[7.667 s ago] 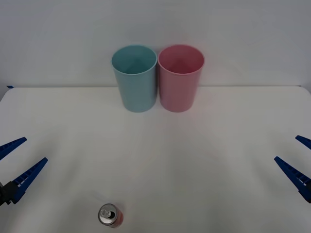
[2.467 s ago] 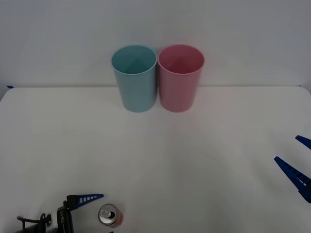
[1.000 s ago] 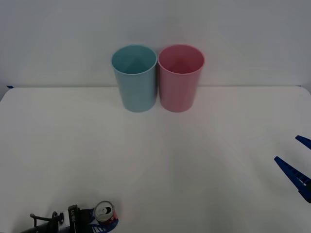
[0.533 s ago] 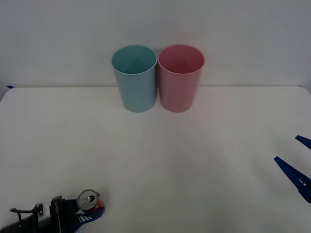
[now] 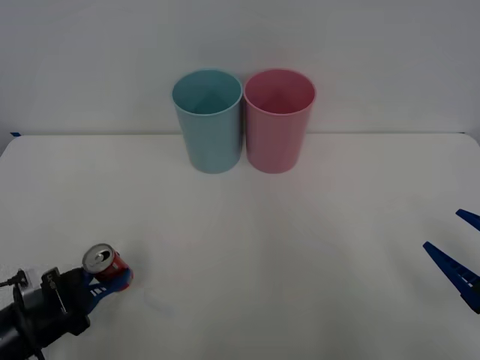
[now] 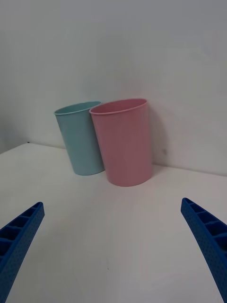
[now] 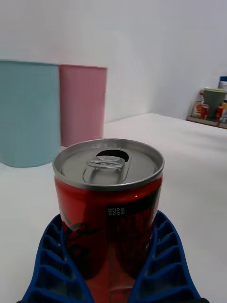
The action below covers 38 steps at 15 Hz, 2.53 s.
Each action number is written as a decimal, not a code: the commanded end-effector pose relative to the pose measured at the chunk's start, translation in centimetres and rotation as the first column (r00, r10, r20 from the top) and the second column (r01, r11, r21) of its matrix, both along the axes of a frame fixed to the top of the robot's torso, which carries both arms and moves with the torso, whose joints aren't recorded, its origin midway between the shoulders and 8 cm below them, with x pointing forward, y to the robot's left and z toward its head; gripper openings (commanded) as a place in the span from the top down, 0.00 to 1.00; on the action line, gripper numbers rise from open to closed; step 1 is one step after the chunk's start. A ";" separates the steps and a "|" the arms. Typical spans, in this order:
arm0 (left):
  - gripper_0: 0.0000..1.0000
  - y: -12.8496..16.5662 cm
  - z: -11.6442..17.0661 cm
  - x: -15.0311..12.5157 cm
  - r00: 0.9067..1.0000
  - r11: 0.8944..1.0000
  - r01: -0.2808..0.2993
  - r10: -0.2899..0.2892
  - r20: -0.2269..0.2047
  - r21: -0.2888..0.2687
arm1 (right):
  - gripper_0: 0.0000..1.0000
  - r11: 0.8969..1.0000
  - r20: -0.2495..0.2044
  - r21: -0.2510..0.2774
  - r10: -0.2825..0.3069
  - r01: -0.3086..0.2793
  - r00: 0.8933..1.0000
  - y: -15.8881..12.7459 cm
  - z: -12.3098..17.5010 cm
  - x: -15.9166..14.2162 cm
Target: Grasp the object on the table and drop it into the matching bin: aluminum can to the light blue bin, PET bottle to the pink bin.
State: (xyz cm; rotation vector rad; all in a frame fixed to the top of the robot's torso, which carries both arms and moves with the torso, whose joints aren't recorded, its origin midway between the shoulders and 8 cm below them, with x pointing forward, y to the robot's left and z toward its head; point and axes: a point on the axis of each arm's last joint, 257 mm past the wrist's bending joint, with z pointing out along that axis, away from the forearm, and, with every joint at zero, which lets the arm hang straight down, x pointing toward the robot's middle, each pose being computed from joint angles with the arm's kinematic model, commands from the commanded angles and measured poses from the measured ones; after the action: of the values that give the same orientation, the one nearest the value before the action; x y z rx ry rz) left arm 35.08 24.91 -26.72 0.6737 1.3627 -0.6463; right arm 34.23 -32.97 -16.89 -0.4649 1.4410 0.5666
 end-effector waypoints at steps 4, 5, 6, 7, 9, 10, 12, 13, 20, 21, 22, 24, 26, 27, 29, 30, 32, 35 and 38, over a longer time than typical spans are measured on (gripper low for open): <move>1.00 2.5 5.1 3.9 0.992 0.990 -0.126 0.126 -0.007 -0.069 | 0.00 1.000 0.000 0.000 0.000 0.000 1.000 0.0 0.0 0.0; 1.00 2.6 5.8 4.4 0.990 0.987 -0.140 0.140 -0.008 -0.078 | 0.00 1.000 0.000 0.000 0.000 0.000 1.000 0.0 0.0 0.0; 1.00 2.6 6.8 4.9 0.988 0.984 -0.154 0.154 -0.008 -0.089 | 0.00 1.000 0.000 0.000 0.000 0.000 1.000 0.0 0.0 0.0; 1.00 2.6 7.7 5.3 0.987 0.981 -0.163 0.164 -0.005 -0.103 | 0.00 1.000 0.000 0.000 0.000 0.000 1.000 0.0 0.0 0.0; 1.00 2.7 9.8 6.2 0.983 0.973 -0.183 0.185 0.000 -0.140 | 0.00 1.000 0.000 0.000 0.000 0.000 1.000 0.0 0.0 0.0; 1.00 2.9 11.1 6.8 0.978 0.967 -0.205 0.209 0.014 -0.151 | 0.00 1.000 0.000 0.000 0.000 0.000 1.000 0.0 0.0 0.0; 1.00 3.1 13.0 7.5 0.969 0.957 -0.236 0.244 0.032 -0.169 | 0.00 1.000 0.000 0.000 0.000 0.000 1.000 0.0 0.0 0.0; 1.00 3.2 14.0 7.9 0.965 0.952 -0.249 0.260 0.042 -0.176 | 0.00 1.000 0.000 0.000 0.000 0.000 1.000 0.0 0.0 0.0; 1.00 0.1 21.4 11.5 0.968 0.947 -0.231 0.247 0.047 -0.223 | 0.00 1.000 0.000 0.000 0.000 0.000 1.000 0.0 0.0 0.0; 1.00 -0.3 22.5 12.5 0.967 0.948 -0.231 0.248 0.055 -0.218 | 0.00 1.000 0.000 0.000 0.000 0.000 1.000 0.0 0.0 0.0; 1.00 -0.5 23.4 13.3 0.966 0.946 -0.236 0.254 0.057 -0.221 | 0.00 1.000 0.000 0.000 0.000 0.000 1.000 0.0 0.0 0.0; 1.00 -1.1 24.9 14.6 0.967 0.948 -0.229 0.247 0.059 -0.222 | 0.00 1.000 0.000 0.000 0.000 0.000 1.000 0.0 0.0 0.0; 1.00 -1.5 26.0 16.4 0.968 0.949 -0.228 0.246 0.058 -0.219 | 0.00 1.000 0.000 0.000 0.000 0.000 1.000 0.0 0.0 0.0; 1.00 -1.8 26.2 17.7 0.968 0.951 -0.228 0.245 0.061 -0.208 | 0.00 1.000 0.000 0.000 0.000 0.000 1.000 0.0 0.0 0.0; 1.00 -2.4 26.5 20.1 0.968 0.956 -0.229 0.244 0.062 -0.186 | 0.00 1.000 0.000 0.000 0.000 0.000 1.000 0.0 0.0 0.0; 1.00 -2.7 26.7 21.8 0.968 0.957 -0.232 0.245 0.058 -0.175 | 0.00 1.000 0.000 0.000 0.000 0.000 1.000 0.0 0.0 0.0; 1.00 -3.8 27.0 24.1 0.970 0.961 -0.230 0.240 0.051 -0.153 | 0.00 1.000 0.000 0.000 0.000 0.000 1.000 0.0 0.0 0.0; 1.00 -5.4 27.6 27.6 0.972 0.966 -0.227 0.233 0.031 -0.122 | 0.00 1.000 0.000 0.000 0.000 0.000 1.000 0.0 0.0 0.0; 1.00 -7.6 27.9 30.5 0.977 0.973 -0.213 0.215 0.006 -0.089 | 0.00 1.000 0.000 0.000 0.000 0.000 1.000 0.0 0.0 0.0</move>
State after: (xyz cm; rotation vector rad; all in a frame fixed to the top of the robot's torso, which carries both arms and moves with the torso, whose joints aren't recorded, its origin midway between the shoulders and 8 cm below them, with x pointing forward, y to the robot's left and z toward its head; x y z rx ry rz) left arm 64.95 17.85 1.28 0.4474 1.3513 -0.5205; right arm 34.23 -32.97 -16.89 -0.4649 1.4410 0.5666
